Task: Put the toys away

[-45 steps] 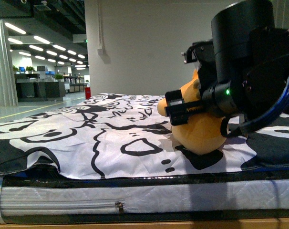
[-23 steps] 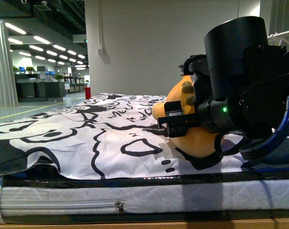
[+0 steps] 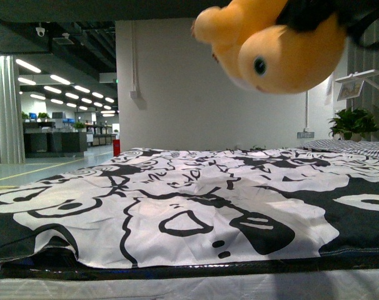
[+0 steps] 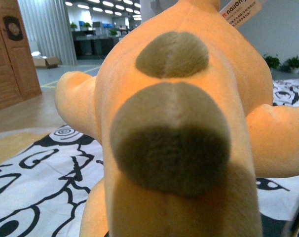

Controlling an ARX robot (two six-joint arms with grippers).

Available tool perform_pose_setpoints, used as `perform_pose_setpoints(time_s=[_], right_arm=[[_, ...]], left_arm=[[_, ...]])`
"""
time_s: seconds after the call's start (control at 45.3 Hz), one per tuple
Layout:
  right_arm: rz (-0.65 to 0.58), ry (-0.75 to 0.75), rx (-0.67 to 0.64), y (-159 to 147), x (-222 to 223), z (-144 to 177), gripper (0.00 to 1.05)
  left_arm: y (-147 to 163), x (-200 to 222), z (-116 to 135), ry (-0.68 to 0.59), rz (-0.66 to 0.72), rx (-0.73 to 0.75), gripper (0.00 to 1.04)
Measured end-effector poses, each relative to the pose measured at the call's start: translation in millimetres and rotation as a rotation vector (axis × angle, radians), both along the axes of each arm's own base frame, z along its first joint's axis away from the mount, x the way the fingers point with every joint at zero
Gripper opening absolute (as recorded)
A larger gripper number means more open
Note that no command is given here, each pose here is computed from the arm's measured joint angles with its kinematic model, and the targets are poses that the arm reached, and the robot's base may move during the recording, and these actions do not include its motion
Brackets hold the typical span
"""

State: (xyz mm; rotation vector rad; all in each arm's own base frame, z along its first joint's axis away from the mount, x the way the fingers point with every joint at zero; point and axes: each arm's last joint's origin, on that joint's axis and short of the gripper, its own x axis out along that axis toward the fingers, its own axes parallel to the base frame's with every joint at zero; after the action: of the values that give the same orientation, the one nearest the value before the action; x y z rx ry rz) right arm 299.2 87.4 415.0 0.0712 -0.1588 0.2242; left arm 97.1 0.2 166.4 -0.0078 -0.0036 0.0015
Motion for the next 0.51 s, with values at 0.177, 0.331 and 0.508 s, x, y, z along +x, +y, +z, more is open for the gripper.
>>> perform_pose_setpoints(time_s=[0.177, 0.331, 0.508], right_arm=[[0.055, -0.049, -0.009, -31, -41, 1, 0.09], [0.085, -0.063, -0.006, -71, -94, -28, 0.08], [0.092, -0.049, 0.020, -93, -134, -63, 0.08]], left_arm=[[0, 0, 0, 0.000, 0.000, 0.000, 0.99], [0, 0, 0, 0.000, 0.000, 0.000, 0.98], [0, 0, 0, 0.000, 0.000, 0.000, 0.99]])
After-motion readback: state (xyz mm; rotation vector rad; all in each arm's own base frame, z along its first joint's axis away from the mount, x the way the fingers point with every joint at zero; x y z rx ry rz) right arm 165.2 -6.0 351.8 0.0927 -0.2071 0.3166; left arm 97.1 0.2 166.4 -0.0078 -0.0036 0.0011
